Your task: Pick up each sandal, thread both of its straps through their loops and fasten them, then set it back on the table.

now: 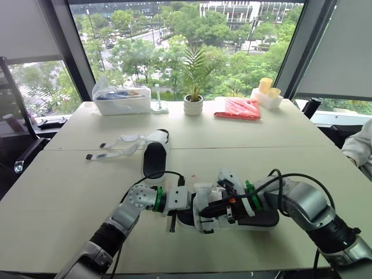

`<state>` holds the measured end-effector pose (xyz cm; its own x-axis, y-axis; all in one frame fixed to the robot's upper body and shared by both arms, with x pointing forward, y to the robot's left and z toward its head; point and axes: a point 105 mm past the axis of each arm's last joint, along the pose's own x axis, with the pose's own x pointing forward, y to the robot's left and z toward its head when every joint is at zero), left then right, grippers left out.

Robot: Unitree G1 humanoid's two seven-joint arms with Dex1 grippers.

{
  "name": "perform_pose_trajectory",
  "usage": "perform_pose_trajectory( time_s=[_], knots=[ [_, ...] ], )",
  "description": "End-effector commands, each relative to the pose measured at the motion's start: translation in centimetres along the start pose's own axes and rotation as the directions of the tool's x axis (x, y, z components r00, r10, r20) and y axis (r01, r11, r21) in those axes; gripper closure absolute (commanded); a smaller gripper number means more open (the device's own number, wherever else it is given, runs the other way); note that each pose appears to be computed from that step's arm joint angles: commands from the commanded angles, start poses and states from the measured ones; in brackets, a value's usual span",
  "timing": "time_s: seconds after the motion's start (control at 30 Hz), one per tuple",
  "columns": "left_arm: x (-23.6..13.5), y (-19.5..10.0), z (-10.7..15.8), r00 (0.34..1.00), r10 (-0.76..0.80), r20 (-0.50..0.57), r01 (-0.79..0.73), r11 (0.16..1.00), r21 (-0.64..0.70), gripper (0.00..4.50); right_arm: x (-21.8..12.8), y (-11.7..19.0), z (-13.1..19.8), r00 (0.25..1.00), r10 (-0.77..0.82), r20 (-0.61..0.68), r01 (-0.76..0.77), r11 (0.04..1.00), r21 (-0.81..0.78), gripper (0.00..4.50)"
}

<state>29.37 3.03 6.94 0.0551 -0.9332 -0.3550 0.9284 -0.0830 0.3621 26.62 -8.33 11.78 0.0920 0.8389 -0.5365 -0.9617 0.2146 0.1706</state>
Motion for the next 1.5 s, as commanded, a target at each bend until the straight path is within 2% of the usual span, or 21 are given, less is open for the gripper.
perform_pose_trajectory(
  time_s=[0.03,0.1,0.17,0.33,0.5,0.7,0.97,1.5],
  knots=[
    [0.3,-3.2,-5.4,0.979,-0.084,-0.188,0.054,0.986,-0.160,4.50,0.1,0.9,-1.0,0.999,0.029,-0.030,-0.029,0.999,0.016,4.21],
    [0.2,-3.1,-5.4,0.979,-0.083,-0.188,0.053,0.986,-0.160,4.50,-0.4,1.5,-0.7,0.999,0.047,-0.018,-0.047,0.999,0.015,3.58],
    [0.2,-3.1,-5.4,0.979,-0.083,-0.188,0.052,0.986,-0.161,4.50,-1.4,2.1,-0.2,0.998,0.061,-0.003,-0.061,0.998,0.017,2.71],
    [0.1,-3.3,-5.5,0.978,-0.083,-0.191,0.052,0.985,-0.164,4.50,-4.5,4.5,0.1,0.996,0.088,0.005,-0.088,0.995,0.054,0.10],
    [0.1,-3.3,-5.6,0.978,-0.085,-0.192,0.054,0.985,-0.164,4.50,-5.5,6.0,-1.6,0.996,0.080,0.033,-0.085,0.978,0.191,0.04],
    [0.3,-3.4,-5.5,0.978,-0.092,-0.189,0.062,0.985,-0.159,4.50,-3.1,5.0,-5.1,0.998,-0.037,0.058,0.021,0.966,0.259,0.04],
    [0.4,-3.5,-5.5,0.976,-0.100,-0.192,0.071,0.985,-0.154,4.50,-1.8,4.9,-4.6,0.991,-0.059,0.118,0.030,0.972,0.231,0.04],
    [0.5,-3.3,-5.4,0.978,-0.095,-0.187,0.065,0.986,-0.156,4.50,-2.8,4.9,-3.0,0.974,-0.158,0.161,0.132,0.978,0.159,0.04]
  ],
)
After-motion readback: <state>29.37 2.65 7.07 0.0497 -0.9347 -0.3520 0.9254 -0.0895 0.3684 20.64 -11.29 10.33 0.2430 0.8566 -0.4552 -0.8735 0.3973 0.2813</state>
